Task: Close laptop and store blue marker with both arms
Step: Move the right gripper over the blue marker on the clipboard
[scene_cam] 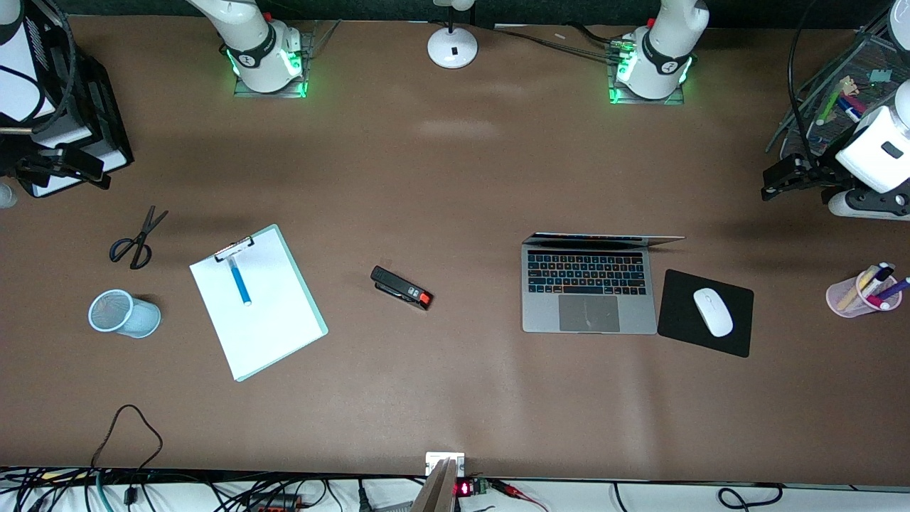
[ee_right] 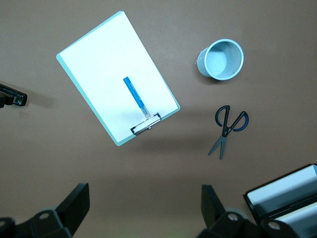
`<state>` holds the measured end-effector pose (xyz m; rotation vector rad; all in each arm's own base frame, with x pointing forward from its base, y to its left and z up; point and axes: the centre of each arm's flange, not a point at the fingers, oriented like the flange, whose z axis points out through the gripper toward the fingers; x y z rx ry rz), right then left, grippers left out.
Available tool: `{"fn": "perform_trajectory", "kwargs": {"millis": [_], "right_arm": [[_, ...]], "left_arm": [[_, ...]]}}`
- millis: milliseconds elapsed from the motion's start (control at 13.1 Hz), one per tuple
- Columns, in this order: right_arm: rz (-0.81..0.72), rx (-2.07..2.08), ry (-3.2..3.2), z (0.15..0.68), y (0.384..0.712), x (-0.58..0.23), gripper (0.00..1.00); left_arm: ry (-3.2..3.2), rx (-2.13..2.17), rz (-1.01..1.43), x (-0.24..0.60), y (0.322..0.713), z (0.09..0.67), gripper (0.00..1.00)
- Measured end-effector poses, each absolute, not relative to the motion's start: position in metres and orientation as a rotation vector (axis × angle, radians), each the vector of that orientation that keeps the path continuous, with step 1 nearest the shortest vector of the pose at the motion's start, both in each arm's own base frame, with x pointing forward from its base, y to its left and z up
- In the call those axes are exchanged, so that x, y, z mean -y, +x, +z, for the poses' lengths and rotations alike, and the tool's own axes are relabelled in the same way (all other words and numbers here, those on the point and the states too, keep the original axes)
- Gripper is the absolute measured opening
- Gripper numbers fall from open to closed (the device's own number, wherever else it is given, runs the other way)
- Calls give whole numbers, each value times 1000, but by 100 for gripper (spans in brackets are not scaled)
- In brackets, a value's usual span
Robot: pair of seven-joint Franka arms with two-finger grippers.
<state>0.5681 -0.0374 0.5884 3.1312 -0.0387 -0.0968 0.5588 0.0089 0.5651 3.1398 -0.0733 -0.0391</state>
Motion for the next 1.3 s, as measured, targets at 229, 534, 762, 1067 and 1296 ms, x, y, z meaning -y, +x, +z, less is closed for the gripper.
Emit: {"fn": "perform_trajectory", "kwargs": {"millis": [229, 534, 762, 1067, 1296], "right_arm": [[-97, 37, 3131, 588, 568, 37, 100], [-99, 32, 3131, 588, 568, 36, 100], [-130, -1, 3128, 572, 576, 25, 100], [-102, -44, 3119, 534, 604, 9, 100], [-139, -54, 3110, 484, 627, 5, 100]], "left_arm": [[3140, 73, -40, -9, 559, 565, 100], [3140, 73, -40, -9, 559, 565, 100], [3140, 72, -44, -9, 559, 564, 100], [3138, 70, -84, -10, 563, 552, 96], [3128, 71, -215, -10, 559, 544, 66]]}}
